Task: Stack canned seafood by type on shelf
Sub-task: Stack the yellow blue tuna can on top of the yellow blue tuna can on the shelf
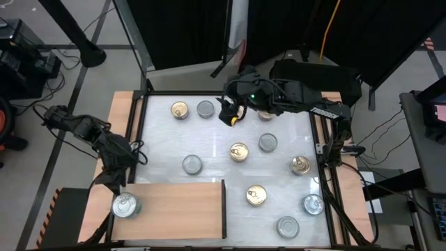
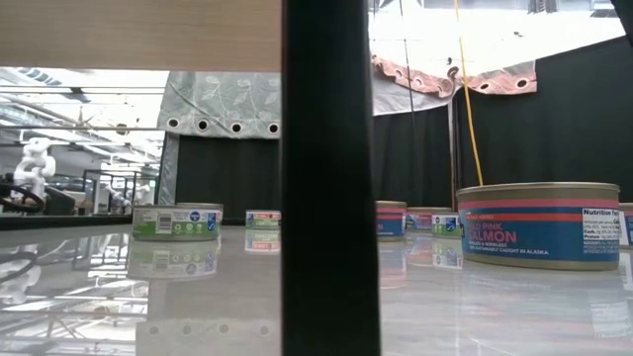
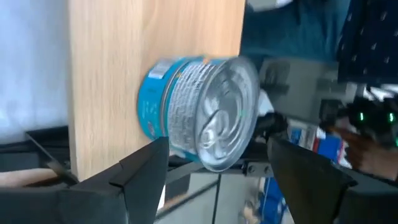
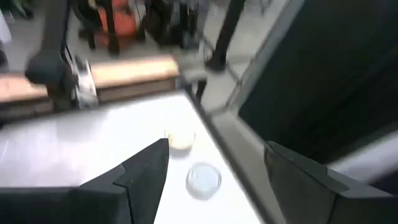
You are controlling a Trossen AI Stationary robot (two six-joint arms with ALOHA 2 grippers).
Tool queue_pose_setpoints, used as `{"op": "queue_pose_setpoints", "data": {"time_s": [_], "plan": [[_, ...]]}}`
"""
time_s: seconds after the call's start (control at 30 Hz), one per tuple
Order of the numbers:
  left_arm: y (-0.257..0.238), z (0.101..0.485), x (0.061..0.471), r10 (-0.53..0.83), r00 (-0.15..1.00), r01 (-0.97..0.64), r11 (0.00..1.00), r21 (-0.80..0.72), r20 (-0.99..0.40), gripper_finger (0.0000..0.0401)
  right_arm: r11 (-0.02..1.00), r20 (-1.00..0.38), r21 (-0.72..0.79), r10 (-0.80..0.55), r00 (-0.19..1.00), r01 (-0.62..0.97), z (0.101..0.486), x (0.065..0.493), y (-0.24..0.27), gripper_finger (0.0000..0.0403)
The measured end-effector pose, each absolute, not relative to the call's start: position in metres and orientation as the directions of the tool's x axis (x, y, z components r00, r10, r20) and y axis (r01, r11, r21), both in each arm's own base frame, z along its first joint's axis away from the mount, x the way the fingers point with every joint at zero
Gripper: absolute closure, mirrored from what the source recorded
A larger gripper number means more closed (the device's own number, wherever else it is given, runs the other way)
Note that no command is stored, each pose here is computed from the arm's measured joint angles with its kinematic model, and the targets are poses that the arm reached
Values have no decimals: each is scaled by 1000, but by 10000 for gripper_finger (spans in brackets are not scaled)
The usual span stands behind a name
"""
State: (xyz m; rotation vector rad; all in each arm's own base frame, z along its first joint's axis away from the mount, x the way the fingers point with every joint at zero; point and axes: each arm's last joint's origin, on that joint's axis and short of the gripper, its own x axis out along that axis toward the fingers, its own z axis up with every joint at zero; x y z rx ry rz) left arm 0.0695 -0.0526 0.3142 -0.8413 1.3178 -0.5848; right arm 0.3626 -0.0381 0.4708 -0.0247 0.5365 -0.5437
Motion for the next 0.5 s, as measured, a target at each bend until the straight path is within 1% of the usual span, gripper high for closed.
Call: {"op": "queue_pose_setpoints", "data": {"time_s": [0.07, 0.13, 0.23, 0.27, 0.33, 0.37, 0.43, 0.5], "plan": [[-50, 325, 67, -758, 238, -107, 601, -792, -608, 122, 861, -571, -118, -467, 675, 495, 465, 352, -34, 149], [-47, 336, 67, -717, 316, -115, 621, -776, -621, 122, 866, -673, -51, -398, 623, 498, 460, 337, -28, 149], [-43, 350, 66, -628, 450, -121, 661, -741, -634, 122, 865, -842, 8, -265, 470, 502, 447, 317, -16, 149], [-41, 354, 67, -588, 495, -130, 678, -723, -640, 122, 868, -868, 28, -224, 442, 495, 443, 316, -12, 149], [-39, 360, 69, -502, 577, -150, 710, -688, -644, 122, 890, -879, 121, -109, 464, 440, 437, 316, -1, 149], [-38, 362, 71, -456, 611, -165, 726, -667, -647, 122, 894, -882, 145, -77, 464, 424, 435, 314, 6, 149], [-37, 366, 75, -376, 673, -189, 745, -640, -637, 122, 884, -901, 163, -47, 430, 438, 429, 306, 15, 154], [-37, 370, 81, -320, 734, -192, 749, -634, -599, 122, 885, -938, 122, -45, 343, 449, 415, 294, 23, 164]]}}
